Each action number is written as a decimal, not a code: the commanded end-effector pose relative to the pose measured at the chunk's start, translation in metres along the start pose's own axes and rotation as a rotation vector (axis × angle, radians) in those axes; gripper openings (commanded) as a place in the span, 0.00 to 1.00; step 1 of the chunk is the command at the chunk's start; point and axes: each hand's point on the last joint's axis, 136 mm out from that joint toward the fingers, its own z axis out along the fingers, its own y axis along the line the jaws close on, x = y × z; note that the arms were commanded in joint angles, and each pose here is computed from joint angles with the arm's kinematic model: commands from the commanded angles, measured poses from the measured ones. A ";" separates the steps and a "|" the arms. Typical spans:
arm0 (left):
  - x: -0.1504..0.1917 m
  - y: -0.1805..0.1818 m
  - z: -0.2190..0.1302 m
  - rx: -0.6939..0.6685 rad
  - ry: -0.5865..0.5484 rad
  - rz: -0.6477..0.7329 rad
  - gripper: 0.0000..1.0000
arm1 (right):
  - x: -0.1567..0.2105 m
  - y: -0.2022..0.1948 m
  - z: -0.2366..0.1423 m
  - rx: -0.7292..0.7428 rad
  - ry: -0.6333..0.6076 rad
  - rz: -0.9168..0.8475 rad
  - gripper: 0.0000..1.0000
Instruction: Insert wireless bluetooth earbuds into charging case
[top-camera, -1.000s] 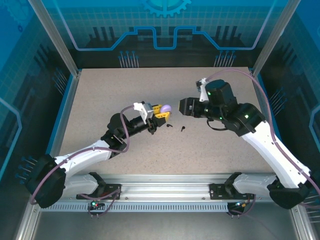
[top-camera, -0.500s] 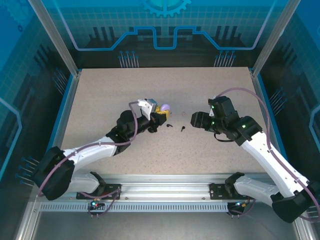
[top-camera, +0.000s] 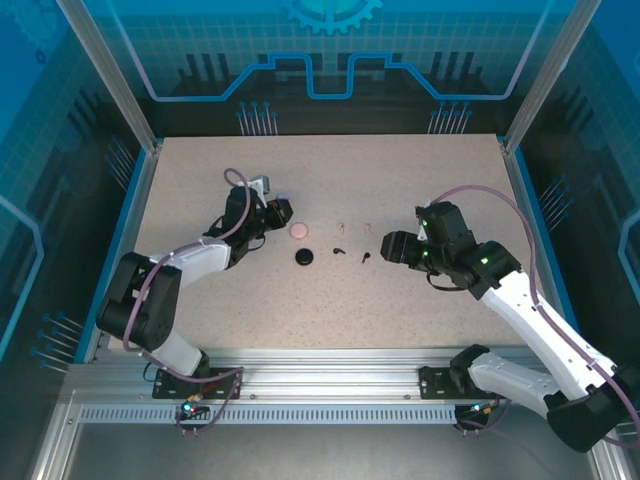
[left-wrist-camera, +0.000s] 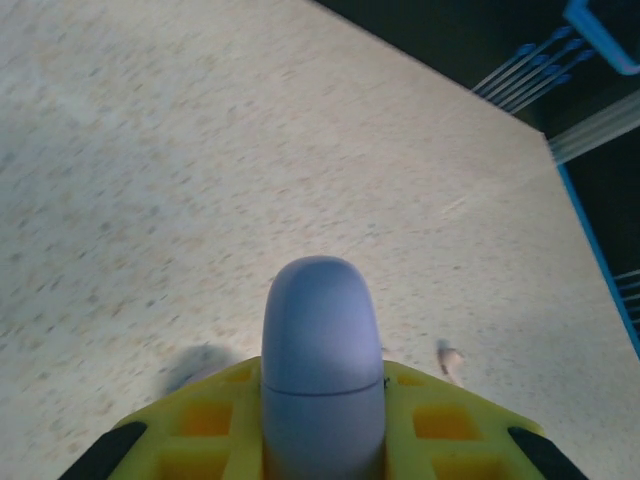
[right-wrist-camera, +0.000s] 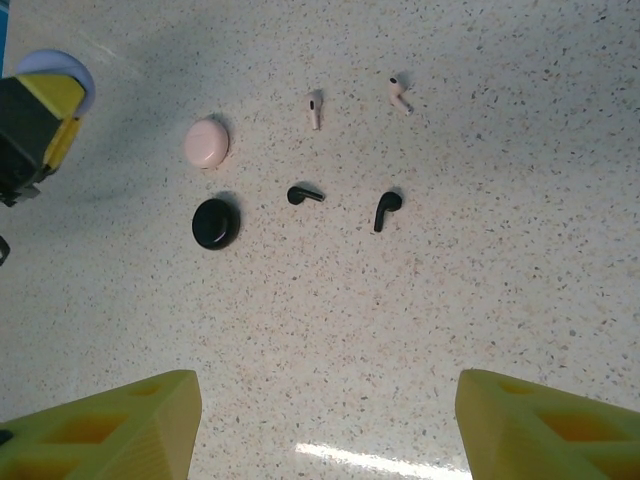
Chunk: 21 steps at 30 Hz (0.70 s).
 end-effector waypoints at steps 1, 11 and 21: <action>0.009 0.023 0.005 -0.044 0.050 -0.114 0.00 | -0.006 0.003 0.003 -0.023 -0.014 0.022 0.69; 0.039 0.096 0.018 -0.177 0.176 -0.340 0.00 | -0.011 0.008 0.012 -0.014 -0.001 0.012 0.69; 0.061 0.120 0.022 -0.221 0.254 -0.437 0.03 | -0.016 0.010 0.015 -0.005 -0.002 0.009 0.69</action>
